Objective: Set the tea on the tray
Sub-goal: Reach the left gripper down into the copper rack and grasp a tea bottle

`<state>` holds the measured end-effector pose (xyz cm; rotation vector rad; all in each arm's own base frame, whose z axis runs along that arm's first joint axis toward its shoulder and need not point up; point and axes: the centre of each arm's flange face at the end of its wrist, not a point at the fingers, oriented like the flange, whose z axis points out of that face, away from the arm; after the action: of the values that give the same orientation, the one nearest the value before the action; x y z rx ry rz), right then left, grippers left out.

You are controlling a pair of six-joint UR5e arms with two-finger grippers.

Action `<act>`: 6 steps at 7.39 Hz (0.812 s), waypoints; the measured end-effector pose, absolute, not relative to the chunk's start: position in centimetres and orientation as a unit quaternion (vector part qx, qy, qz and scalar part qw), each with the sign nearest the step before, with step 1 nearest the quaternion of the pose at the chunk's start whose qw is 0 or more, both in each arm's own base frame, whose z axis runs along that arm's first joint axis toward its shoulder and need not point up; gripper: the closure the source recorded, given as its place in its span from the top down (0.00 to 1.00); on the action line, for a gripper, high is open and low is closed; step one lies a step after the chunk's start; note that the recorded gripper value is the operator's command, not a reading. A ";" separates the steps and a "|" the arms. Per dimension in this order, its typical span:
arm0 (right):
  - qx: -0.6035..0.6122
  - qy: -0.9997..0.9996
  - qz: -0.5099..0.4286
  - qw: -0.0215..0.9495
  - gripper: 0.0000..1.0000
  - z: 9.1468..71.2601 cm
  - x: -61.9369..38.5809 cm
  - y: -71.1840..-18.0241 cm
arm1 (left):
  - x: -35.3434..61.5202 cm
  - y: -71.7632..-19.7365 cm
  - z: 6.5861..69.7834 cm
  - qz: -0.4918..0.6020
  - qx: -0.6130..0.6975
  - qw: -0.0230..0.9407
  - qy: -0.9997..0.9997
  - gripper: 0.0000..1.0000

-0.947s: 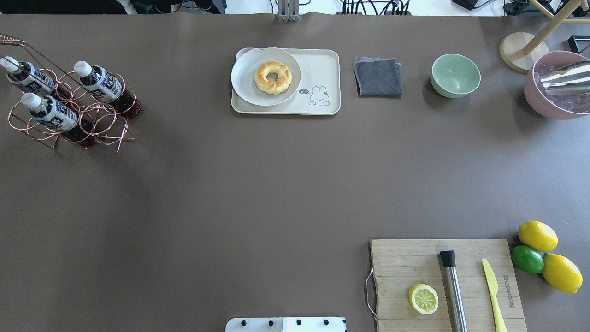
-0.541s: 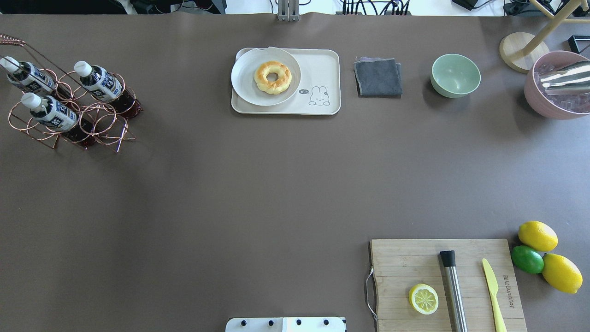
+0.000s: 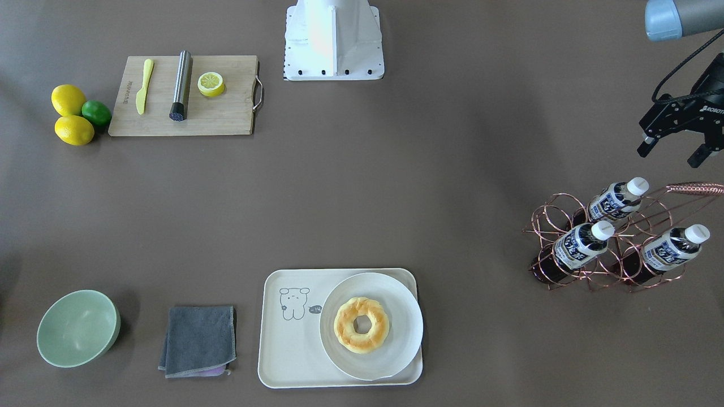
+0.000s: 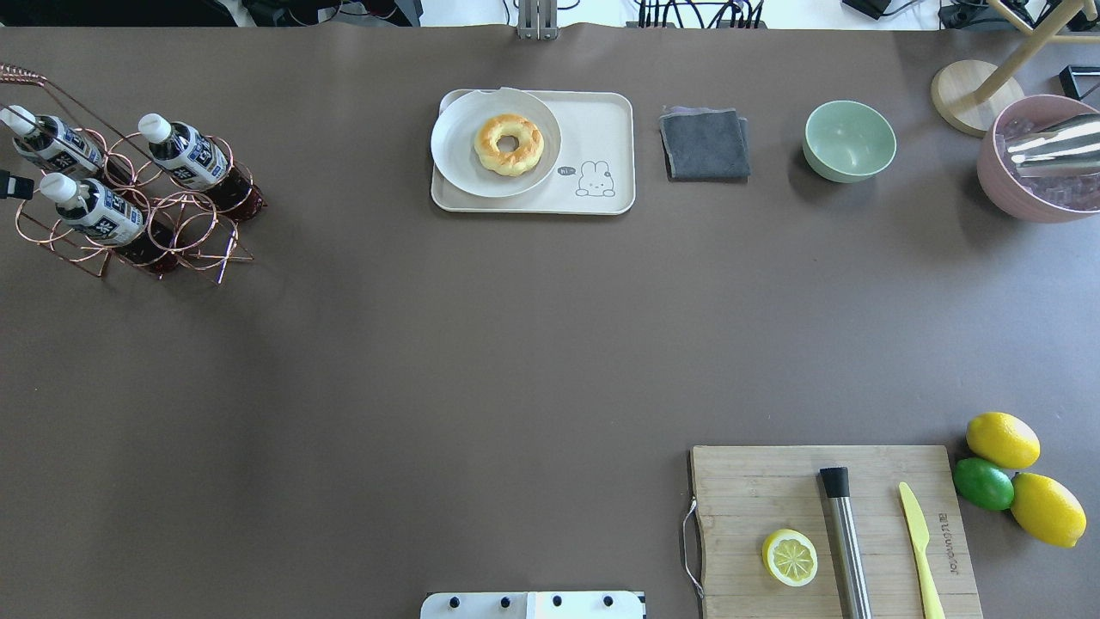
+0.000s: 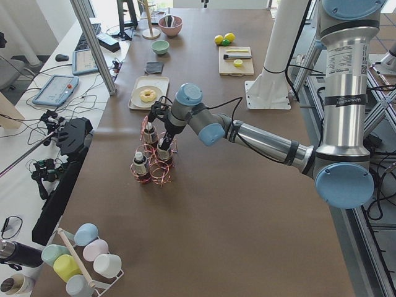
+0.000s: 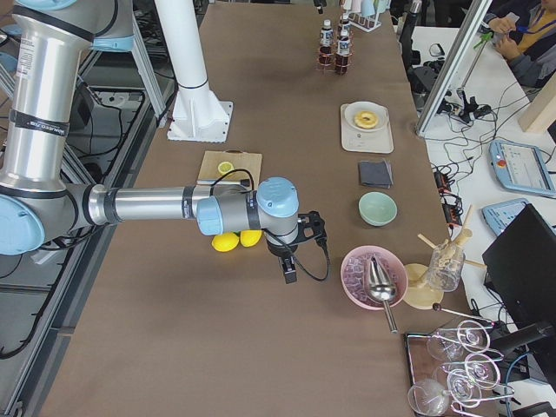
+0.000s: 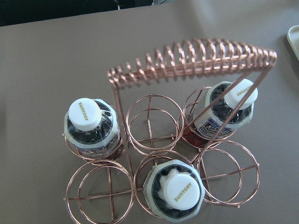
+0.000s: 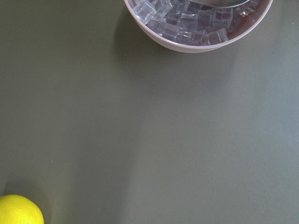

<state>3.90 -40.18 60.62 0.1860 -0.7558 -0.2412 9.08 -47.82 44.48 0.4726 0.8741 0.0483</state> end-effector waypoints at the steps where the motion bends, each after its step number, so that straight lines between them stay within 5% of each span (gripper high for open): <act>1: 0.089 -0.368 -0.117 0.918 1.00 60.7 3.9 -40.1 | 9.9 -48.5 44.2 0.024 0.233 0.880 0.414 0.97; 6: 0.079 -0.369 -0.113 0.919 1.00 61.6 4.0 -39.0 | 14.3 -50.5 44.5 0.025 0.239 0.885 0.399 0.76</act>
<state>3.95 -39.03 61.64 0.1631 -0.7596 -0.2331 14.31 -50.54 44.51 0.4966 0.8297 0.0522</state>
